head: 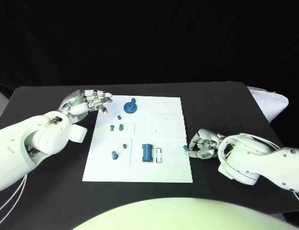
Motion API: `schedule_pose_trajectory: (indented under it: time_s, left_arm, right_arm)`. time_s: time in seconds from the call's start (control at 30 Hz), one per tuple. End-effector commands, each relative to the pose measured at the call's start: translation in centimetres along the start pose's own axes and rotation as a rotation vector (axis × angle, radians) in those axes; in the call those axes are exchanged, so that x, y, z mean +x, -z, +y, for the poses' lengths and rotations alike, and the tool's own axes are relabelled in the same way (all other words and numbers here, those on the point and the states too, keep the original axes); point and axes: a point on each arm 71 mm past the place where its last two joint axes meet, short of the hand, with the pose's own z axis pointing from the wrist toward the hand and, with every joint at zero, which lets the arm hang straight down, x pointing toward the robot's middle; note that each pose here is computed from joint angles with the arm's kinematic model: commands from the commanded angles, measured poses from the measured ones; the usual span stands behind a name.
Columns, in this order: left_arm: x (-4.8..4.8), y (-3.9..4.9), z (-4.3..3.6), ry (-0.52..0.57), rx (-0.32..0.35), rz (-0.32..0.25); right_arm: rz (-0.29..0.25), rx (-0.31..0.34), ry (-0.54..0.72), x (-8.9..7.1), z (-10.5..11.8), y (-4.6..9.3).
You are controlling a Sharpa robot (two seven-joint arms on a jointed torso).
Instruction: Assemble the parts on the task board
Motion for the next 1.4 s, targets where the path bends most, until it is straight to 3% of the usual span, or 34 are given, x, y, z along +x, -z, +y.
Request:
schedule_pose_trajectory:
  time_s: [0.03, 0.23, 0.47, 0.6, 1.0, 1.4]
  left_arm:
    - [0.17, -0.02, -0.07, 0.001, 0.004, 0.013]
    - [0.11, 0.00, -0.05, 0.001, 0.002, 0.011]
    - [0.06, -0.01, 0.01, 0.000, -0.002, 0.011]
    - [0.11, -0.07, 0.04, 0.001, -0.004, 0.012]
    - [0.31, -0.10, 0.05, -0.007, -0.010, 0.018]
    - [0.49, -0.11, 0.03, -0.007, -0.013, 0.024]
  right_arm:
    - [-0.014, 0.000, -0.004, 0.0, -0.1, 0.1]
    - [-0.030, -0.005, -0.031, -0.7, -0.1, 0.7]
    - [-0.061, -0.037, -0.043, -2.6, 1.0, 1.5]
    - [-0.046, -0.057, -0.060, -2.7, 2.0, 1.6]
    - [0.092, -0.092, -0.112, 0.9, 5.5, -0.3]
    - [0.127, -0.100, -0.116, 2.9, 7.3, -1.2]
